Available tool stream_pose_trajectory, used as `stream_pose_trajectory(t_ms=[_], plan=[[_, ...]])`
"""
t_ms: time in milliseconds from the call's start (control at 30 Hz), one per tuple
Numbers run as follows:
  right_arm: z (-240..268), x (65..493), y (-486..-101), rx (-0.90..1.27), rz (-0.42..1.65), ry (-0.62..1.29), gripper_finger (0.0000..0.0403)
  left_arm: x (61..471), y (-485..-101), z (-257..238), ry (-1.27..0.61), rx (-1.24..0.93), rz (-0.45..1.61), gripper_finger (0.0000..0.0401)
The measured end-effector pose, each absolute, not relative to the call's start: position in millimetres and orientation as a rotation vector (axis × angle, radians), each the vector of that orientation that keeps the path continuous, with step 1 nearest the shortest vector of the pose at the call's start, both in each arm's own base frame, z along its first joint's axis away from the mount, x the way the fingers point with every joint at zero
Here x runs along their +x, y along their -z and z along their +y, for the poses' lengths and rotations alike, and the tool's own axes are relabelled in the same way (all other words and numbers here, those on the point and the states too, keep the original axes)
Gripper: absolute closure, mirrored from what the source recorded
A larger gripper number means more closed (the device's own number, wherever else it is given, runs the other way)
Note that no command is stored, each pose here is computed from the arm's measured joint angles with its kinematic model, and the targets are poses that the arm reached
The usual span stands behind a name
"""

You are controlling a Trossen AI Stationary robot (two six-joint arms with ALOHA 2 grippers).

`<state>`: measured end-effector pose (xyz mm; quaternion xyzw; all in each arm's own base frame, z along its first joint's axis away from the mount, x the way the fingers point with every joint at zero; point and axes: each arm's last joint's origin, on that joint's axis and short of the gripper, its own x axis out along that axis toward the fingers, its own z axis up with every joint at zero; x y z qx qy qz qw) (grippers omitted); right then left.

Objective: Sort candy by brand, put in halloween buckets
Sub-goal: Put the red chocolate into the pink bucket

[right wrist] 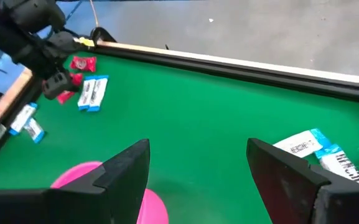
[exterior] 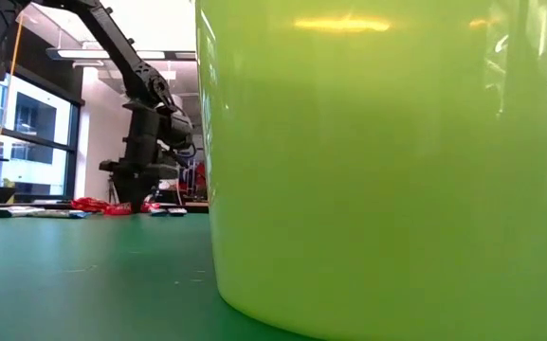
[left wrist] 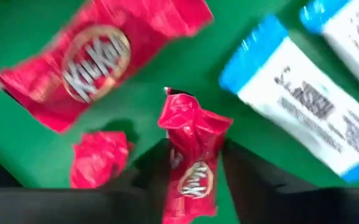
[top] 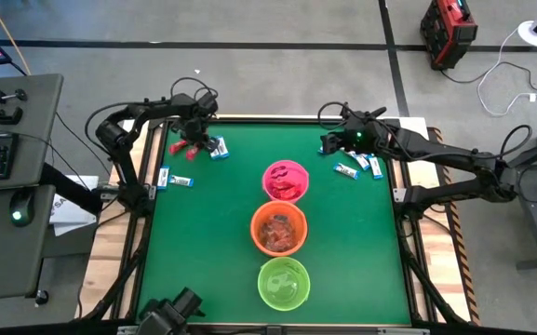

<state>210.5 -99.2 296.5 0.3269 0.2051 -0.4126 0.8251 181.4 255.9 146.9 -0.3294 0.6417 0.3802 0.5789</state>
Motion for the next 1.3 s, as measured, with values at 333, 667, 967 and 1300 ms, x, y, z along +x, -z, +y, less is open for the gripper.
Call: stream_pose_trajectory(t_ms=[333,667,967,1300], plan=[[-100,206,-292,0.612,0.544,0.865,0.0142,191,-219,230,-0.814,-0.756,1.242,0.0378],[-112,199,-292,0.514,0.572,0.900,0.0142,277,-307,133,-0.081,-0.538,0.602,0.0396],[-114,199,-292,0.538,0.573,0.873,0.0142,349,-283,74,-0.128,-0.180,0.493,0.0368],[-111,195,-295,0.534,0.578,0.837,0.0142,357,-265,79,-0.141,-0.358,0.534,0.0230]])
